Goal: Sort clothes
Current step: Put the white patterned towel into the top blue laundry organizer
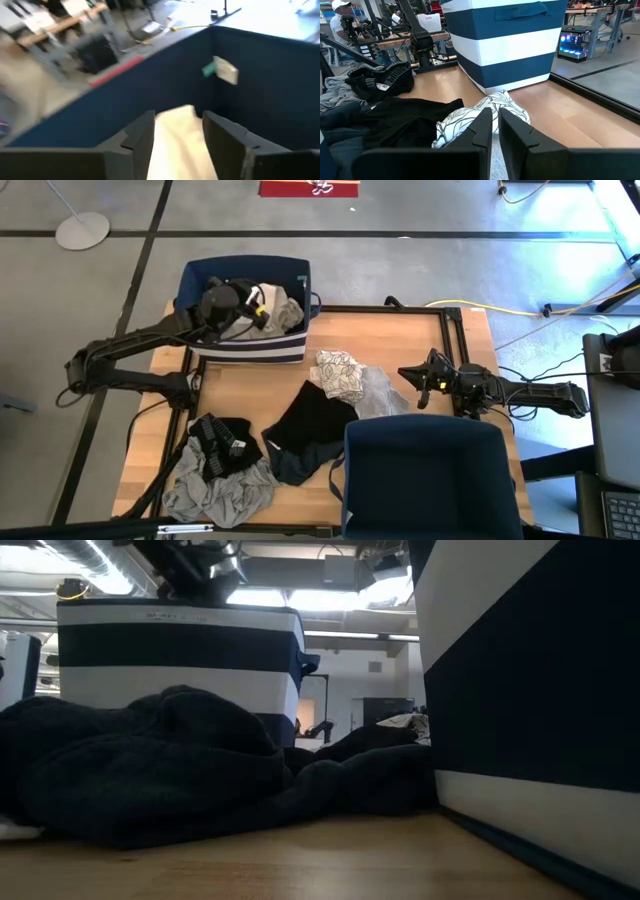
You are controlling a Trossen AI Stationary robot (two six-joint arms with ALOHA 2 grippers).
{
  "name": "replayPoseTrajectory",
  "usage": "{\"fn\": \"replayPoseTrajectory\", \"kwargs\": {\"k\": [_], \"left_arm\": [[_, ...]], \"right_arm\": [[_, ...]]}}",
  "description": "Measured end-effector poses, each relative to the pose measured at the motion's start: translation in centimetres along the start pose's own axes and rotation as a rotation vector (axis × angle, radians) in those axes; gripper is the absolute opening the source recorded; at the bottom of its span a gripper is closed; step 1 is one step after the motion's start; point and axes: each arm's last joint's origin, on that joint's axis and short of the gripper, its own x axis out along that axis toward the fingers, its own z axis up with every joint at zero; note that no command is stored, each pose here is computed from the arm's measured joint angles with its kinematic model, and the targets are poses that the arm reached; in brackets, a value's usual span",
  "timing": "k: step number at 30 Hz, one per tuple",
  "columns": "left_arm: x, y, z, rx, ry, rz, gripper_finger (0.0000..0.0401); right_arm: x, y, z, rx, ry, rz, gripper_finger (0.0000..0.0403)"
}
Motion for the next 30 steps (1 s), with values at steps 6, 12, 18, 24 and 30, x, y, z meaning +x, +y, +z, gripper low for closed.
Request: {"fn": "replayPoseTrajectory", "kwargs": {"k": [6,12,18,24,30], "left_arm": [[-0.7,0.3,0.8,-0.077,-0.031,-0.149,0.0195],[-2.2,-0.5,2.8,-0.113,-0.119,-0.367,0.0217],[-4.3,-2.8,3.6,-0.062,-0.212,-0.644,0.0221],[-6.6,-5.1,3.4,0.007,-0.236,-0.784,0.0215],[-7.5,-8.3,2.5,0.121,-0.221,-0.876,0.0214]], "right_arm": [[0.0,0.0,0.0,0.0,0.0,0.0,0.0035],[0.0,0.0,0.0,0.0,0.001,0.0,0.0035],[0.0,0.0,0.0,0.0,0.0,0.0,0.0035],[0.0,0.0,0.0,0.0,-0.002,-0.014,0.0035],[0.0,-0.1,0.0,0.0,-0.003,-0.018,0.0035]]}}
